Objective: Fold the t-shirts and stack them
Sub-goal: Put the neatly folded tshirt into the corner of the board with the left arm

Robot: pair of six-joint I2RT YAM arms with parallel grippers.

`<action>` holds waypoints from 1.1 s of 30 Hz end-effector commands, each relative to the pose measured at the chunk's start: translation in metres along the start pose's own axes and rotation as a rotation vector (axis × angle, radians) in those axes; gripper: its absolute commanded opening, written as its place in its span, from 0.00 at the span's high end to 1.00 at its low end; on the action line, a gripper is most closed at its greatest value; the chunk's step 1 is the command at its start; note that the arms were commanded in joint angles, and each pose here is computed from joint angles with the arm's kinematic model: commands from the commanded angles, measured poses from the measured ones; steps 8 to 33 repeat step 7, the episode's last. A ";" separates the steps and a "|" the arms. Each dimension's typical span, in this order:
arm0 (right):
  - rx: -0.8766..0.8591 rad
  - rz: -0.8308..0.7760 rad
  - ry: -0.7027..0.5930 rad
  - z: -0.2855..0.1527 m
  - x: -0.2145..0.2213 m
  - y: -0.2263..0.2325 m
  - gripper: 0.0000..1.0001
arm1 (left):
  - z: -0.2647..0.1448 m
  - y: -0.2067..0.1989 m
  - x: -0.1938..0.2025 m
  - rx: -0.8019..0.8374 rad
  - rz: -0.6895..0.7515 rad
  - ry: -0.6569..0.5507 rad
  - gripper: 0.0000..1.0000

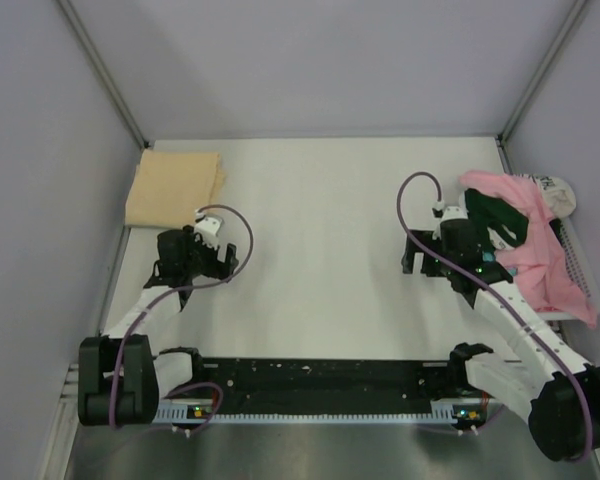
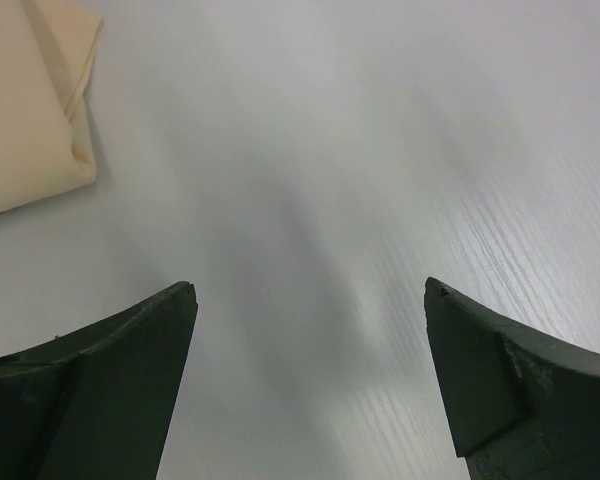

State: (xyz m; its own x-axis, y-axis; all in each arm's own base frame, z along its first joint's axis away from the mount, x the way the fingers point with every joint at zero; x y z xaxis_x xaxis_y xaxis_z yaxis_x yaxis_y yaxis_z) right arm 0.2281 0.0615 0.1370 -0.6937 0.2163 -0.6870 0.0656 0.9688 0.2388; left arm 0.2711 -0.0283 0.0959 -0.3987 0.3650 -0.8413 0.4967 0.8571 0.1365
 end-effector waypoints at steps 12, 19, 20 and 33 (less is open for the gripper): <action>-0.002 0.005 -0.081 -0.002 -0.015 0.001 0.01 | 0.003 0.007 -0.011 -0.033 0.004 -0.064 0.01; -0.002 0.005 -0.081 -0.002 -0.015 0.001 0.01 | 0.003 0.007 -0.011 -0.033 0.004 -0.064 0.01; -0.002 0.005 -0.081 -0.002 -0.015 0.001 0.01 | 0.003 0.007 -0.011 -0.033 0.004 -0.064 0.01; -0.002 0.005 -0.081 -0.002 -0.015 0.001 0.01 | 0.003 0.007 -0.011 -0.033 0.004 -0.064 0.01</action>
Point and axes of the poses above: each gripper's point midway between its finger pads, its own z axis out along the fingers, its own y axis along the line the jaws close on, x = y × z, the point moved 5 cm from there along -z, back along the fingers, and after that the axes turned 8 degrees about z, right-handed, at the moved point
